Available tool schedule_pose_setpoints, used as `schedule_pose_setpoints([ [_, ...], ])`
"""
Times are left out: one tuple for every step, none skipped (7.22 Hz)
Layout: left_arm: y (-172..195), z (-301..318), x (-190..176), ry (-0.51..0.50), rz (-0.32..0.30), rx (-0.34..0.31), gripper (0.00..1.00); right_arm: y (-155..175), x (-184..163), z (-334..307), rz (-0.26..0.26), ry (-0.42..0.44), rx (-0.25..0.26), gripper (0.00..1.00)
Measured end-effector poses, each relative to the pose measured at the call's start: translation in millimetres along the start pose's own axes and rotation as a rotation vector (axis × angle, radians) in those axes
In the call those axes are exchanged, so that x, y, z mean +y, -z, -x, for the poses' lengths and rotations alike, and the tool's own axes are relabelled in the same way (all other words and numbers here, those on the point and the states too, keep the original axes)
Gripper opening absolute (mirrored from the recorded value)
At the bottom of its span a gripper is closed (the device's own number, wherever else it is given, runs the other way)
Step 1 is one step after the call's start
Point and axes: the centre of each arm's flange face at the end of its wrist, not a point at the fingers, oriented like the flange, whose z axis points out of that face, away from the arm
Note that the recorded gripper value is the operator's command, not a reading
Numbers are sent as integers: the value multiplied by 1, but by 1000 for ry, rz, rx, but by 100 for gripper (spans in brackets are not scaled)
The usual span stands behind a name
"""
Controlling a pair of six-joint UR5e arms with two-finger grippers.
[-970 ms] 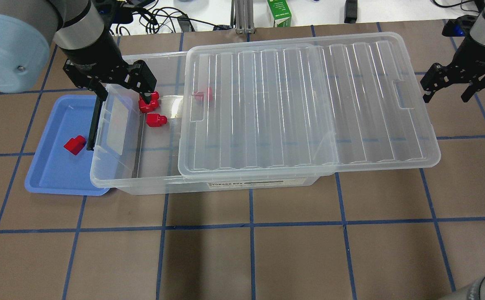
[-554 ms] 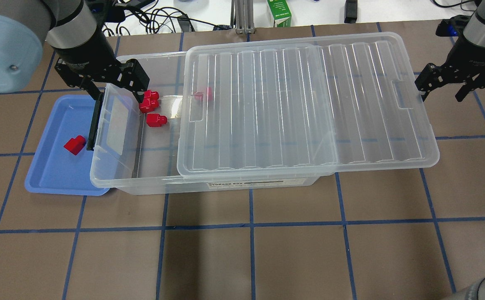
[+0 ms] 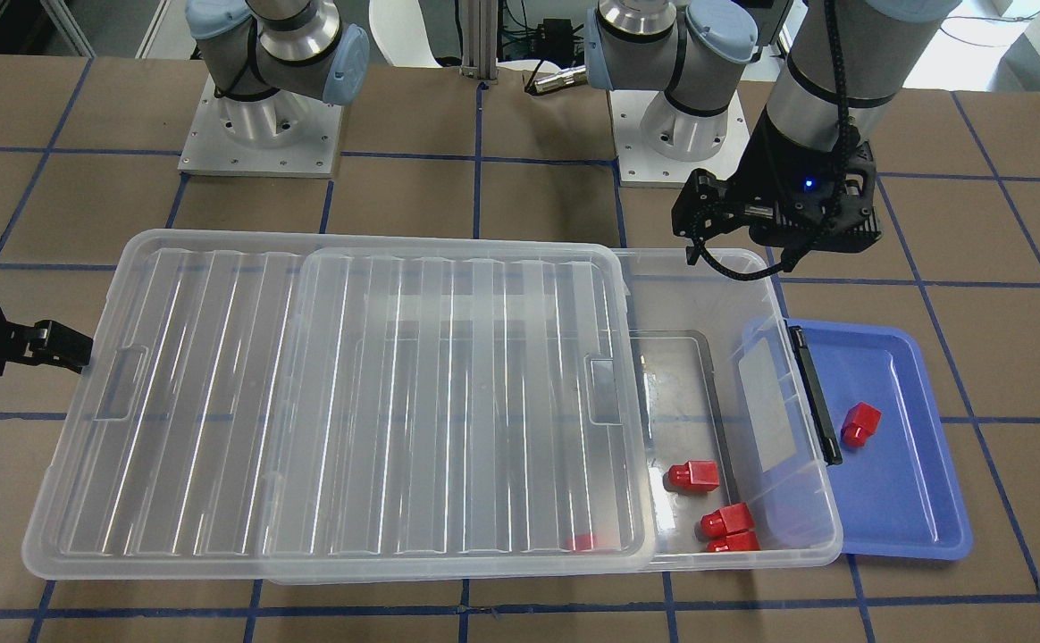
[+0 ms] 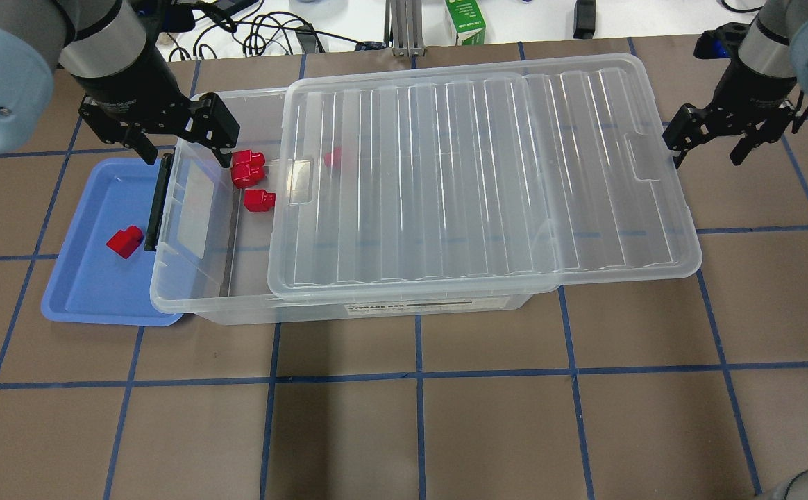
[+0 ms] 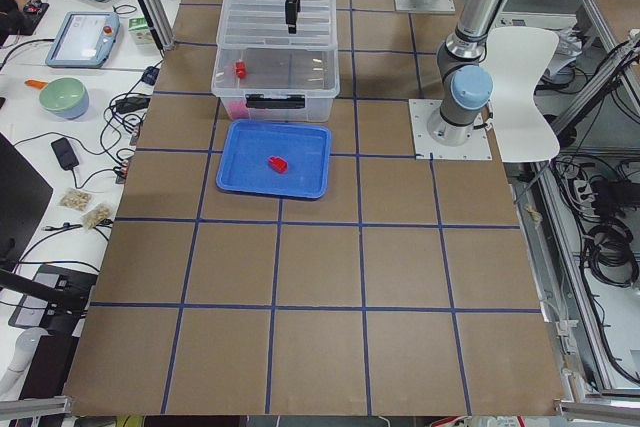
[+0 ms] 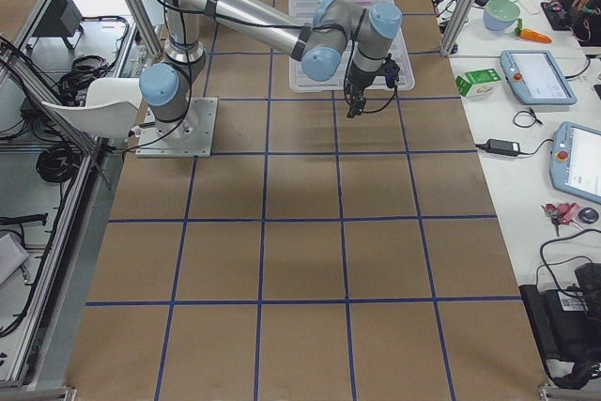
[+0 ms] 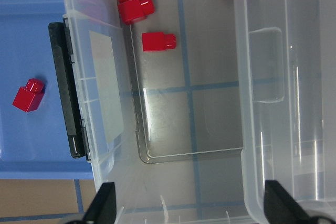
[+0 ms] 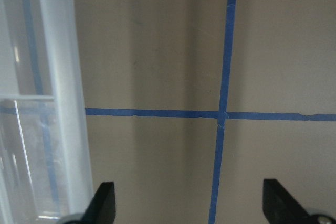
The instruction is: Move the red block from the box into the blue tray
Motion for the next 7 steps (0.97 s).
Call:
schedule_pose_setpoints([
  [0, 1, 0, 2, 0, 0, 100, 1, -2, 13, -6, 7, 4, 100],
  [1, 1, 0, 2, -1, -1, 100, 2, -4, 28, -12, 10, 10, 100],
  [1, 1, 0, 3, -2, -1, 100, 3, -6, 46, -20, 11, 16, 100],
  [2, 1, 0, 3, -2, -1, 100, 3, -7, 63, -26, 9, 20, 100],
  [2, 1, 1, 4, -3, -2, 100, 4, -7, 79, -28, 4, 23, 100],
  [3, 1, 2, 3, -3, -2, 100, 3, -7, 93, -30, -2, 25, 100],
  [3, 0, 3, 3, -4, -3, 100, 3, -7, 105, -30, -5, 27, 100],
])
